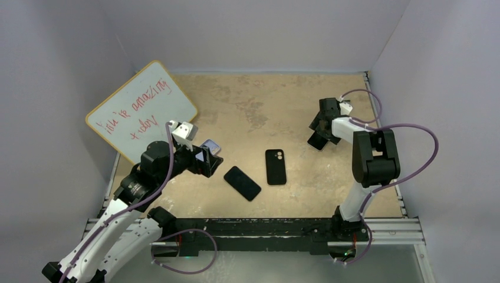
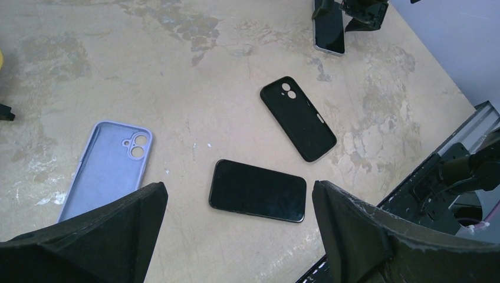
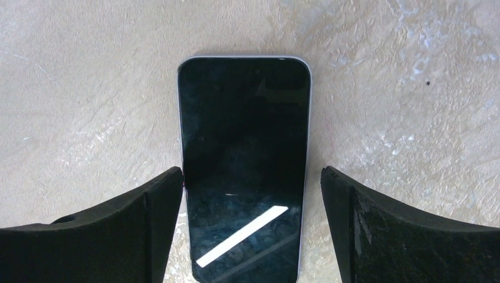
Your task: Put the phone into the phone case
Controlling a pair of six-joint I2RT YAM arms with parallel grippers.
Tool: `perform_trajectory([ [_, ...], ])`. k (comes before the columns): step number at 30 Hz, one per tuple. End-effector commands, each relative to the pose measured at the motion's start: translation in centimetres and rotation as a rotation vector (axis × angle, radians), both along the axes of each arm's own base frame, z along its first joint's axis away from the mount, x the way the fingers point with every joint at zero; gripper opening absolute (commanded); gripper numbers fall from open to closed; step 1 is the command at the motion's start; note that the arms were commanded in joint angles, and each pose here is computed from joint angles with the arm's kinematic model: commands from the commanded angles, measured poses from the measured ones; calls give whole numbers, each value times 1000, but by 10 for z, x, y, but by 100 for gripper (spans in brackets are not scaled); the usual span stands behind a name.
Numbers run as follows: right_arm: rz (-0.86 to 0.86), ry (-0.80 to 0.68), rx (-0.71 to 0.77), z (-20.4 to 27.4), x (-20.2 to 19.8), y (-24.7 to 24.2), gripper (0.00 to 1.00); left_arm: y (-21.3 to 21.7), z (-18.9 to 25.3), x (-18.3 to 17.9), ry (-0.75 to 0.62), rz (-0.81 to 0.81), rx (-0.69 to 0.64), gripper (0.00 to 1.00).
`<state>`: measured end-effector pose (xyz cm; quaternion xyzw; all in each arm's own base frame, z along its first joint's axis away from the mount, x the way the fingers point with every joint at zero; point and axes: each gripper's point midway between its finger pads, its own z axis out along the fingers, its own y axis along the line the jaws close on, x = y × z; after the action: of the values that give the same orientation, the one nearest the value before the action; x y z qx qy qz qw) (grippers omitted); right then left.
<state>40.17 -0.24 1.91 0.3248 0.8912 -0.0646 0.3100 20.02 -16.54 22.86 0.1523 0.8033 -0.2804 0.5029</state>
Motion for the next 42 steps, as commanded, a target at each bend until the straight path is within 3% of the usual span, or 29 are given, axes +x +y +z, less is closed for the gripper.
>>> perform_trajectory([
  [1, 32, 133, 40, -31, -16, 6, 85, -3, 13, 2, -29, -8, -14, 100],
  [9, 80, 154, 85, -38, -23, 16, 69, -2, 12, 3, -28, 0, -14, 99],
  [16, 187, 175, 156, -40, -43, 36, 66, -1, 11, 4, -25, 4, -12, 99],
  [30, 322, 232, 109, -26, -91, 61, 57, 0, 11, 4, -23, 12, -14, 99],
  [42, 419, 182, 113, -3, -108, 82, 49, 2, 4, 7, 1, 34, 0, 99],
])
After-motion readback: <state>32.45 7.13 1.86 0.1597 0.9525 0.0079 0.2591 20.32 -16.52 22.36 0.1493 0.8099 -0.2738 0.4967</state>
